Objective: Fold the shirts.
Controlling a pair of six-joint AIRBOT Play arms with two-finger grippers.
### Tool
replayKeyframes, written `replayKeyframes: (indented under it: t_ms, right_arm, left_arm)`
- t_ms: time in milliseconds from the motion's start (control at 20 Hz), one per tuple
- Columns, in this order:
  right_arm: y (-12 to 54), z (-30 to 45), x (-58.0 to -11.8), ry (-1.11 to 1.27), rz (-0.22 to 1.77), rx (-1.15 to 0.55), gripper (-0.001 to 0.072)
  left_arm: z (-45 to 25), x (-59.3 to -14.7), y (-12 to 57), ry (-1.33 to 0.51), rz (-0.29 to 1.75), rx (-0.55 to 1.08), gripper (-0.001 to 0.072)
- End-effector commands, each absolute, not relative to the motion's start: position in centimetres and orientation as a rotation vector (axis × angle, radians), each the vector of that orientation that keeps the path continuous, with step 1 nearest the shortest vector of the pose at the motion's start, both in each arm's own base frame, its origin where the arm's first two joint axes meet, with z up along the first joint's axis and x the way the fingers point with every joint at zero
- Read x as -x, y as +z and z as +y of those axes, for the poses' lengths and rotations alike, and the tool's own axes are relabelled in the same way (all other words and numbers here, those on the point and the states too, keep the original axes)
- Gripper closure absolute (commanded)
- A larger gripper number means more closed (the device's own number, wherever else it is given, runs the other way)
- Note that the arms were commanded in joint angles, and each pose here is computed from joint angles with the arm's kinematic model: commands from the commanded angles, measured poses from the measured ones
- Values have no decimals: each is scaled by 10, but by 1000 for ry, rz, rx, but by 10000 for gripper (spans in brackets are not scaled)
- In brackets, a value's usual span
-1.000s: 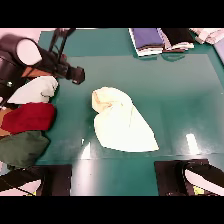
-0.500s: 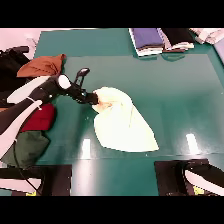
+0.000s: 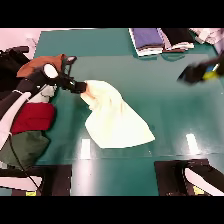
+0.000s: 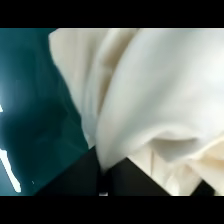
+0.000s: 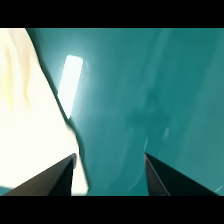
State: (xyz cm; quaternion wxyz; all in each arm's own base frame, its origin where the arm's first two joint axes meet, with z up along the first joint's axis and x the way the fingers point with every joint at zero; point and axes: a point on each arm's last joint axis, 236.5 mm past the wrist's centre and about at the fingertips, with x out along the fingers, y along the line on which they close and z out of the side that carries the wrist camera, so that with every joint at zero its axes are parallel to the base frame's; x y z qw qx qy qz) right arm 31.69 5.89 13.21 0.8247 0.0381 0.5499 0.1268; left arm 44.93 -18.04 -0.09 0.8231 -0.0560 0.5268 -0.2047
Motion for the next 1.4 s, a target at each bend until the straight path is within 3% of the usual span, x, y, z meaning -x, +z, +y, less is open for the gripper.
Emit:
replayKeyframes:
  t_ms: [0, 200, 300, 450, 500, 550, 600, 650, 800, 950, 1150, 1350]
  right_arm:
    - [6, 75, -254, 285, 1455, -290, 208]
    - [-73, 123, -223, 361, 1582, -388, 211]
    - [-92, 139, -222, 385, 1616, -346, 214]
    - [-102, 160, -235, 432, 1619, -266, 284]
    - [-102, 167, -240, 460, 1610, -238, 369]
    - [-99, 174, -246, 492, 1594, -207, 638]
    - [-93, 177, -254, 507, 1566, -183, 695]
    - [-80, 173, -267, 514, 1526, -130, 695]
    - [11, 131, -317, 450, 1311, 56, 695]
    - [171, 75, -347, 308, 962, 107, 695]
    - [349, 28, -308, 167, 561, 95, 696]
    - [433, 10, -265, 81, 336, 107, 697]
  left_arm:
    - [-160, -457, 24, -420, 1061, 67, 678]
    - [-160, -454, 24, -422, 1070, 67, 678]
    - [-160, -454, 24, -422, 1070, 66, 677]
    - [-160, -453, 23, -424, 1077, 65, 677]
    - [-160, -452, 23, -425, 1081, 64, 677]
    - [-160, -451, 24, -426, 1081, 61, 677]
    - [-159, -451, 29, -432, 1064, 43, 677]
    - [-155, -453, 43, -424, 1030, 19, 677]
    - [-129, -459, 143, -367, 806, -111, 677]
    - [-106, -427, 303, -306, 462, -172, 677]
    - [-92, -334, 449, -306, 120, -139, 678]
    - [-89, -279, 467, -343, 93, -128, 678]
